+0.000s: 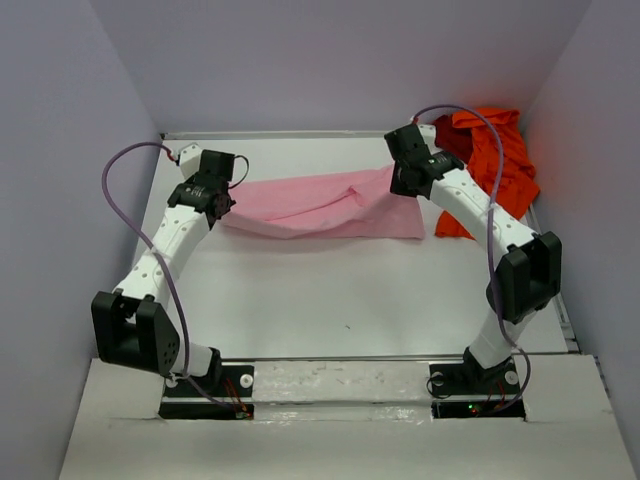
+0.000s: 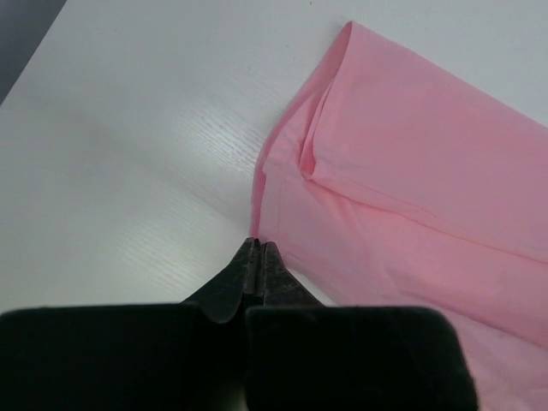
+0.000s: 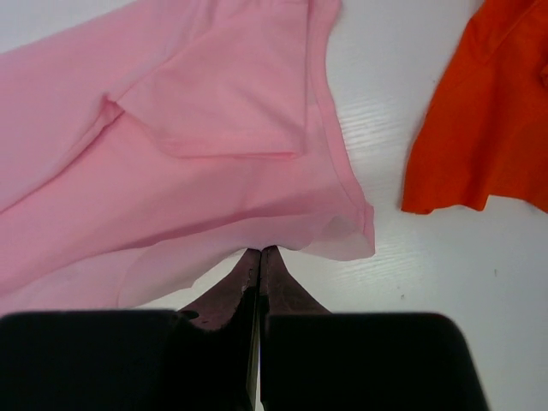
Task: Fold and stack the t-shirts
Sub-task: Fold the 1/3-folded T-shirt at the center of the board.
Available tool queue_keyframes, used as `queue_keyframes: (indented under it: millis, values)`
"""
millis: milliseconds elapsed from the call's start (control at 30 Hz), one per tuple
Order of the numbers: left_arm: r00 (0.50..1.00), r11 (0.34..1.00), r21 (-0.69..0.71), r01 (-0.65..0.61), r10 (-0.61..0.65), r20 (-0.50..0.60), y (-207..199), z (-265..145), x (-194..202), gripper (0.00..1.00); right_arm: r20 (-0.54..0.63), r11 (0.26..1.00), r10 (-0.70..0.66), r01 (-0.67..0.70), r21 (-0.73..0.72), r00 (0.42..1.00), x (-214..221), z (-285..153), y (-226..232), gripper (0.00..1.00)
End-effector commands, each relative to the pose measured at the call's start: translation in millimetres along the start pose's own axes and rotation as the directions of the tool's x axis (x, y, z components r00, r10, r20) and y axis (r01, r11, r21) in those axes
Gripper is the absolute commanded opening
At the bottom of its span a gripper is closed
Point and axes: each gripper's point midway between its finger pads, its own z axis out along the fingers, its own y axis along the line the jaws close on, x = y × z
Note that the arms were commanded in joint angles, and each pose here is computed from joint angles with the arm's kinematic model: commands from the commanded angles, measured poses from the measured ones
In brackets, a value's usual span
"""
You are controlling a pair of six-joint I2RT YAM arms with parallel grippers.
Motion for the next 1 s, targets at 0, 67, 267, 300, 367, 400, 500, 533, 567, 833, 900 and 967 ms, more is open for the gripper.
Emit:
queue_keyframes:
  millis: [0, 67, 267, 300, 367, 400, 500, 533, 567, 833, 900, 967]
  values:
    - [0.996, 0.999, 0.002, 0.040, -0.040, 0.082, -14, -1, -38, 0.00, 0.119, 0.999, 0.037, -0.037, 0.000, 0.992, -50, 2, 8, 0.00]
    - [0.993, 0.998, 0.014, 0.058, -0.059, 0.098, -22, -1, -52, 0.00, 0.125, 0.999, 0.039, -0.039, -0.003, 0.991, -58, 8, 11, 0.00]
    - [0.992, 0.998, 0.017, 0.064, -0.065, 0.105, -40, 14, -68, 0.00, 0.136, 0.998, 0.059, -0.060, 0.002, 0.989, -80, 33, 17, 0.00]
    - [0.993, 0.998, 0.010, 0.056, -0.057, 0.100, -41, 20, -67, 0.00, 0.138, 0.998, 0.059, -0.060, 0.005, 0.989, -81, 35, 18, 0.00]
    - [0.994, 0.998, 0.001, 0.055, -0.055, 0.096, -40, 26, -66, 0.00, 0.139, 0.998, 0.062, -0.066, 0.021, 0.988, -84, 46, 16, 0.00]
    - [0.994, 0.999, -0.003, 0.054, -0.053, 0.091, -40, 29, -64, 0.00, 0.139, 0.997, 0.069, -0.074, 0.031, 0.988, -86, 51, 11, 0.00]
    - [0.996, 0.998, -0.039, 0.052, -0.048, 0.081, -34, 45, -61, 0.00, 0.140, 0.995, 0.074, -0.083, 0.063, 0.987, -90, 64, 3, 0.00]
    - [0.995, 0.998, -0.032, 0.057, -0.055, 0.079, -35, 48, -61, 0.00, 0.137, 0.995, 0.071, -0.081, 0.065, 0.988, -88, 68, 4, 0.00]
    - [0.995, 0.997, -0.049, 0.065, -0.061, 0.073, -30, 55, -61, 0.00, 0.132, 0.993, 0.077, -0.088, 0.080, 0.988, -88, 76, -1, 0.00]
    - [0.997, 0.995, -0.070, 0.076, -0.074, 0.036, -28, 90, -44, 0.00, 0.084, 0.983, 0.110, -0.121, 0.137, 0.990, -80, 121, -22, 0.00]
    - [0.997, 0.995, -0.076, 0.072, -0.071, 0.020, -29, 100, -36, 0.00, 0.065, 0.983, 0.109, -0.117, 0.142, 0.992, -72, 129, -21, 0.00]
    - [0.997, 0.994, -0.079, 0.071, -0.070, 0.011, -30, 106, -29, 0.03, 0.044, 0.982, 0.114, -0.119, 0.150, 0.993, -66, 141, -24, 0.00]
